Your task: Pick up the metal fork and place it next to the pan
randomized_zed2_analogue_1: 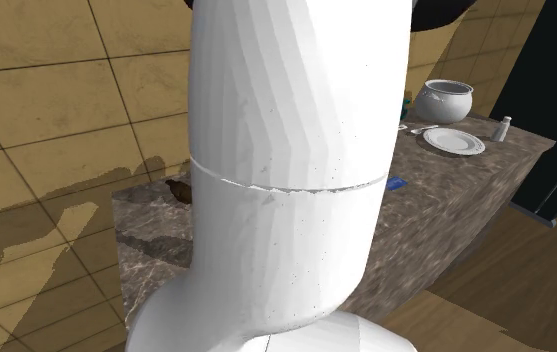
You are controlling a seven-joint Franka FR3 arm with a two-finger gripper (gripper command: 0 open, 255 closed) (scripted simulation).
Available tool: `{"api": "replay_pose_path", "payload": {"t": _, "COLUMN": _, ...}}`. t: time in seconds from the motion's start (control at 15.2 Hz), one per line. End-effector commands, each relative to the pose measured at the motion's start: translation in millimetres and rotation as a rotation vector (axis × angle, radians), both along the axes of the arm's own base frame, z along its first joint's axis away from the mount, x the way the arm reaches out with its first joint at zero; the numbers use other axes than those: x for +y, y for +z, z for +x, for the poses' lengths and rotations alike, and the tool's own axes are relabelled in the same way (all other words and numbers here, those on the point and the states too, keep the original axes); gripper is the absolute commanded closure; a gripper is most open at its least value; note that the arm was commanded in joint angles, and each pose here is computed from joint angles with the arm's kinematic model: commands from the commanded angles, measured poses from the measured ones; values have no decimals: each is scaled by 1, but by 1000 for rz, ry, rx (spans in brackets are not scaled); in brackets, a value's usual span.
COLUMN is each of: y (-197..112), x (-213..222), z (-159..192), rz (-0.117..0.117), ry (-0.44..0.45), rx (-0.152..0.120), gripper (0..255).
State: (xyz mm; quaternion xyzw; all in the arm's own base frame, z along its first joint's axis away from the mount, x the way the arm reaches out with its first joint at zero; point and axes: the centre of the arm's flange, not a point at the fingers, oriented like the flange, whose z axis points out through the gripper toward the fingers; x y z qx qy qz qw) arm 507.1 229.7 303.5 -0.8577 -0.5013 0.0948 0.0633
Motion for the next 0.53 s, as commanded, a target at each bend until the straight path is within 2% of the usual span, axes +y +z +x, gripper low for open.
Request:
{"api": "replay_pose_path", "payload": {"t": 0.0, "y": 1, "x": 3, "z": 28, "rz": 0, "ry": 0, "rx": 0, "gripper": 255}}
{"api": "replay_pose_path", "payload": {"t": 0.46, "y": 2, "x": 10, "z": 120, "rz": 0, "ry": 0, "rx": 0, "gripper": 255}}
